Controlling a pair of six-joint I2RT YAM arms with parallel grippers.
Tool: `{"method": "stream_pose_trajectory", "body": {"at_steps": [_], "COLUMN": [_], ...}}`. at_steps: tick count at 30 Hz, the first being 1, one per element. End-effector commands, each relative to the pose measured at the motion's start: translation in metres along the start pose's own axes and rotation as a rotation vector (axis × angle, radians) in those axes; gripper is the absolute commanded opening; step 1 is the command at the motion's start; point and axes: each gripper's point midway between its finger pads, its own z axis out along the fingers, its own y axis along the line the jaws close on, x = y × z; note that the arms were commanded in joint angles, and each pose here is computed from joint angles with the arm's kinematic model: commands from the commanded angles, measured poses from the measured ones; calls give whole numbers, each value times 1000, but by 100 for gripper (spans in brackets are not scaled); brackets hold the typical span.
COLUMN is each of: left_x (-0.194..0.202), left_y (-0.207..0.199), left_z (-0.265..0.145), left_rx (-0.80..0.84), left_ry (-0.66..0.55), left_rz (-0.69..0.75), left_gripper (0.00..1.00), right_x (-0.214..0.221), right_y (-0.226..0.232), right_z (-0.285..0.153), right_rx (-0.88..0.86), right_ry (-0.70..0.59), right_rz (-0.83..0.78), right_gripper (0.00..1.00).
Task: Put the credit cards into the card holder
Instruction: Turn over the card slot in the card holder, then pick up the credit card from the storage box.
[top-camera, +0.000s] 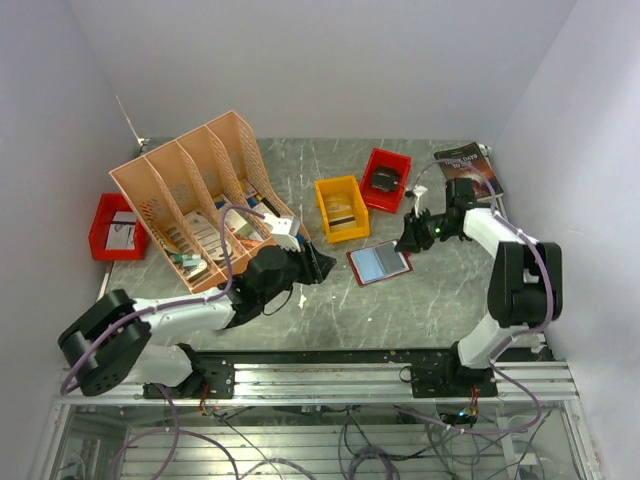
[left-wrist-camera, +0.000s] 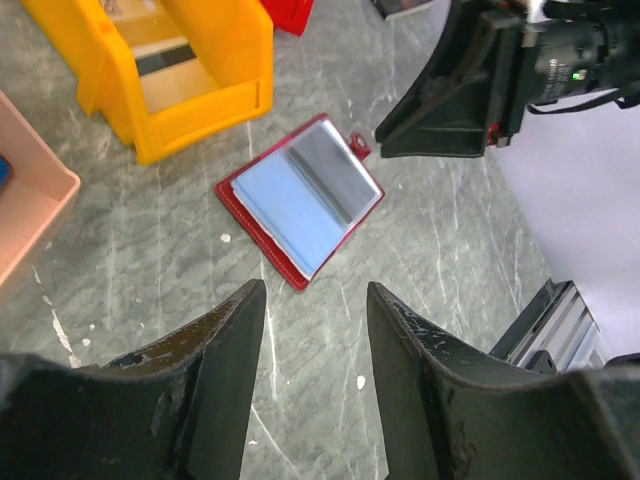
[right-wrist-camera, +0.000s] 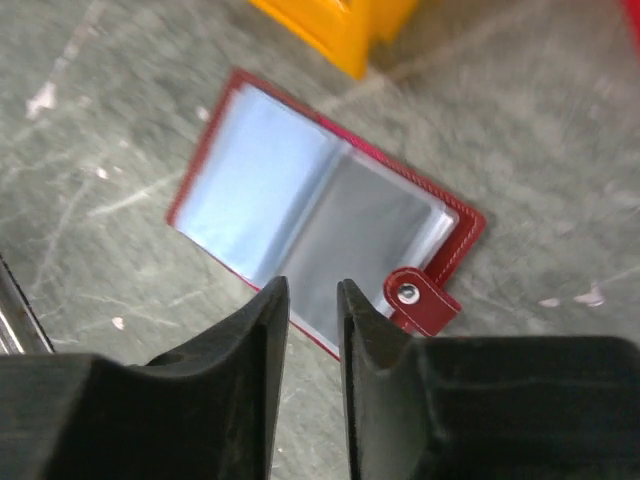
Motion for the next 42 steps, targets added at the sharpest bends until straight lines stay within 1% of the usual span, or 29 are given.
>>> {"method": "stream_pose_trajectory", "body": {"at_steps": [1, 2, 3, 4, 5, 6, 8, 11, 13, 15, 17, 19, 21, 23, 29, 35, 42], "left_x": [-36, -39, -41, -45, -47, -50, -52, -55, -54, -51, -49, -45, -40, -39, -39, -40, -35], "left_y": [-5, -2, 0, 1, 2, 2, 2, 3, 4, 7, 11, 14, 18, 20, 26, 30, 34], "left_z": [-13, -16, -18, -21, -23, -25, -31, -42, -49, -55, -60, -66, -70, -74, -84, -88, -89], "left_rx": [-32, -56, -79, -94, -105, -112, -115, -111, -106, -110, -117, -121, -123, -123, -138, -149, -157], "left_ry": [-72, -62, -56, -50, -45, -42, -41, -58, -60, -51, -47, -40, -36, -41, -61, -67, -60], "left_rz": [64, 86, 102, 119, 134, 143, 145, 123, 114, 109, 103, 94, 85, 75, 71, 81, 84], "left_gripper": [57, 59, 61, 62, 62, 63, 66, 71, 72, 72, 71, 71, 71, 71, 70, 70, 70], "right_x": [-63, -73, -82, -90, -99, -105, -118, -122, -133, -139, -142, -134, -137, -142, -151, -149, -126], "right_y": [35, 43, 52, 60, 69, 76, 87, 88, 84, 78, 67, 54, 45, 39, 22, 2, 5], "right_z": [-35, -42, -49, -55, -59, -63, -62, -36, -20, -3, 12, 32, 47, 61, 99, 123, 132], "right_rx": [-37, -49, -60, -69, -89, -108, -149, -178, -179, -194, -218, -272, -301, -303, -180, -104, -124], "right_ry": [-235, -276, -321, -365, -411, -444, -480, -358, -285, -216, -128, -11, 46, 67, 110, 189, 264], "right_rz": [-293, -412, -508, -593, -680, -751, -865, -1002, -1058, -1076, -1099, -1046, -997, -961, -963, -963, -1008], "right_gripper": [34, 44, 62, 81, 97, 99, 100, 98, 91, 85, 77, 65, 56, 52, 53, 53, 49]}}
